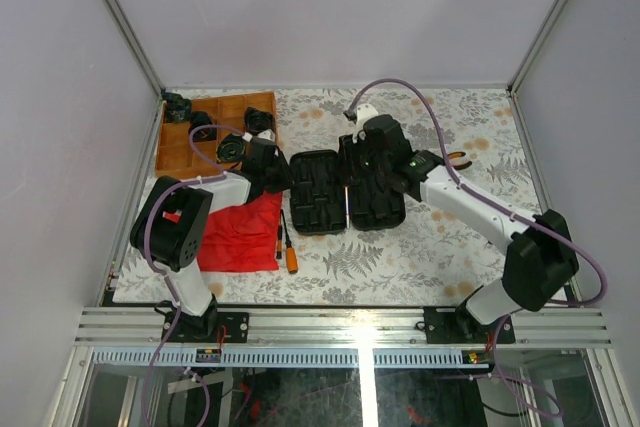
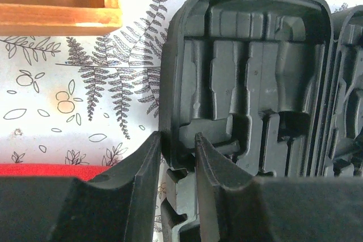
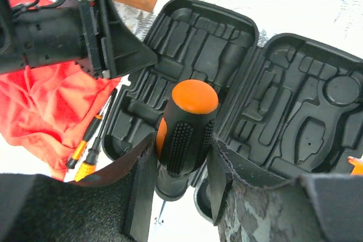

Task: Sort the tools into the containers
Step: Move the storage box to the center of the board.

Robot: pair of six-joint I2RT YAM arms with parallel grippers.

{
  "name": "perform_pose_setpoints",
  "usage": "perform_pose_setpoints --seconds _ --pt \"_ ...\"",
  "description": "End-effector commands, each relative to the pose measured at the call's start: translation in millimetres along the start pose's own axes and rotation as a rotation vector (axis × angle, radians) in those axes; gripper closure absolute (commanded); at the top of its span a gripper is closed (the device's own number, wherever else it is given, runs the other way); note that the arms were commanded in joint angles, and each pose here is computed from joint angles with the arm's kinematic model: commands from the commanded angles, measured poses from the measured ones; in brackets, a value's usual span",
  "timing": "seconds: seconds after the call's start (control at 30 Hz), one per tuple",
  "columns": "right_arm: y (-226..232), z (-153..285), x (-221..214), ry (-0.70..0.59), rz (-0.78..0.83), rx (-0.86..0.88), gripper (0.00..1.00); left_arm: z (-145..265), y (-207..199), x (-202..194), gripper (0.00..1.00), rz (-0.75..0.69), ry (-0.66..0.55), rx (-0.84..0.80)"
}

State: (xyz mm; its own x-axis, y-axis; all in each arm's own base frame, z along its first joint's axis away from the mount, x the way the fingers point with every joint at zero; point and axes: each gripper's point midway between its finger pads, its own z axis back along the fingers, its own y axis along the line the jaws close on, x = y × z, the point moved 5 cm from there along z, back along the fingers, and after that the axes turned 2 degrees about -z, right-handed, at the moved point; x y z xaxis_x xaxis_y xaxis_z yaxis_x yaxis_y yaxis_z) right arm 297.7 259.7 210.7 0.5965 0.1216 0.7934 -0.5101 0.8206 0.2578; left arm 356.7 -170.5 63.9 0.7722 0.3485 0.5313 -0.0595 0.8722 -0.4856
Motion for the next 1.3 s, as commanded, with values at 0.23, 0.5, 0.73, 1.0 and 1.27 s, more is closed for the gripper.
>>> perform_pose_setpoints --seconds 0.23,0.5,0.73,1.0,1.27 --pt "-34 -26 27 0.003 -0.16 -0.031 1.0 6 -20 -41 0.85 -0.068 0.042 -0.015" --pt "-44 -47 12 0.108 -0.183 -0.058 1.0 14 -19 -68 0.72 -0.029 0.069 0.006" --pt "-47 -57 -24 0.239 -0.227 -0.047 1.0 16 -22 -65 0.57 -0.013 0.042 -0.004" --pt "-51 -70 -54 0.343 -0.271 -0.056 1.0 16 -25 -63 0.55 -0.017 0.038 -0.013" --pt "-65 -78 -76 0.391 -0.277 -0.145 0.97 17 -25 -61 0.55 -0.018 0.03 -0.003"
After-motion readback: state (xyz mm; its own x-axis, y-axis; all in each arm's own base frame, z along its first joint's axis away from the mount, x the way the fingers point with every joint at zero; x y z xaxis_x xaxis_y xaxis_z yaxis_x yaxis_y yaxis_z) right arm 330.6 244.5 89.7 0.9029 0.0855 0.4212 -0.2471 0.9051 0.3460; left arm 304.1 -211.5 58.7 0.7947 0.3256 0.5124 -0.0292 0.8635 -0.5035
